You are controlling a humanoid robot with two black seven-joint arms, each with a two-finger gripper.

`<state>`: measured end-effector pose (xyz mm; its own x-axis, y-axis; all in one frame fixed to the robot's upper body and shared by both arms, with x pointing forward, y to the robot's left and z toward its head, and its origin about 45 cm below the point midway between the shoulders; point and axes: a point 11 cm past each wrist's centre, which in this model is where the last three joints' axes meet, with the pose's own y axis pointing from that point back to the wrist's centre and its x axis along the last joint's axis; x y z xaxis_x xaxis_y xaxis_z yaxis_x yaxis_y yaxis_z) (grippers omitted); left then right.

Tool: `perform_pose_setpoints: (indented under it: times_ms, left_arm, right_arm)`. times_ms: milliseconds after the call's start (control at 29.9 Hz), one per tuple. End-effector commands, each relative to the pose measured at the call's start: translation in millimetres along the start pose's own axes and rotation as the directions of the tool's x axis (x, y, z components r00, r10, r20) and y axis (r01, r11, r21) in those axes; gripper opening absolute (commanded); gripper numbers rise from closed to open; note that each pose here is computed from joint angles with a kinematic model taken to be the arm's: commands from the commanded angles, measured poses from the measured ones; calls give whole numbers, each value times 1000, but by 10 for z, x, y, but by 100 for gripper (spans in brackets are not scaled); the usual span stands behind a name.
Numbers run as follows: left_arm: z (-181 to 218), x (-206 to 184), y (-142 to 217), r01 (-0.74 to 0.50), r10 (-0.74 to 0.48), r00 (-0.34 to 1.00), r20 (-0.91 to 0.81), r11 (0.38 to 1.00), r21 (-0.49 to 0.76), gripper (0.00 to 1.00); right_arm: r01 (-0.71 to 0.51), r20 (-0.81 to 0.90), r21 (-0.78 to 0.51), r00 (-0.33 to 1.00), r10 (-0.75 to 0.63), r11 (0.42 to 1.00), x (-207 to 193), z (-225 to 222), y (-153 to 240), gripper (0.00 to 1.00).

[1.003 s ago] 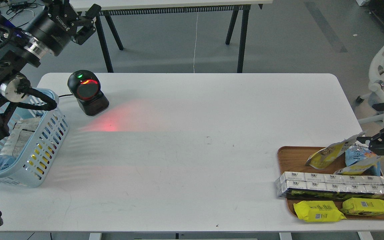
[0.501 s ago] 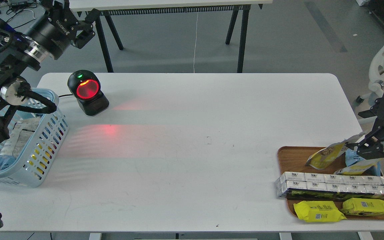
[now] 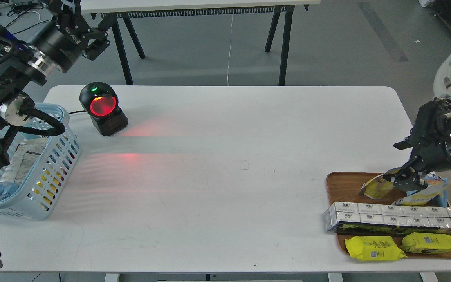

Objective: Scan snack and place in basket
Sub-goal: 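Grasp the yellow snack packet with the right gripper and lift it, then carry the packet to the table center and release it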

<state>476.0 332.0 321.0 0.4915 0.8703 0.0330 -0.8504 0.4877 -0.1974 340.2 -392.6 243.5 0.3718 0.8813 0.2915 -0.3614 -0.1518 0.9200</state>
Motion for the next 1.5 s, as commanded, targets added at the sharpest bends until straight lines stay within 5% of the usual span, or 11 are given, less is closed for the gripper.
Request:
perform_pose_setpoints:
  times_ms: [0, 33, 67, 702, 1069, 1470]
  left_arm:
    - [-5, -6, -3, 2, -2, 1000, 1, 1000, 2, 100]
    - [-9, -7, -2, 3, -3, 1000, 1, 1000, 4, 100]
    - [-12, -13, -6, 4, -4, 1000, 0, 1000, 3, 100]
    - [-33, -63, -38, 13, -13, 1000, -8, 1000, 2, 100]
    - [-2, -28, -28, 7, -7, 1000, -1, 1000, -1, 100]
    - [-33, 87, 12, -35, 35, 999, -2, 999, 8, 100]
  right_arm:
    - [-14, -4, 8, 1000, 14, 1000, 54, -28, -12, 16]
    - [-17, -5, 10, 1000, 17, 1000, 69, -36, -12, 3]
    - [-18, -3, 12, 1000, 18, 1000, 68, -44, -9, 0]
    - [-128, 11, -6, 992, 128, 992, 384, -54, 166, 0]
    - [-347, -162, 24, 924, 346, 938, 1910, -120, 378, 0]
    - [-366, -328, 253, 838, 436, 895, 3313, -1088, -235, 0]
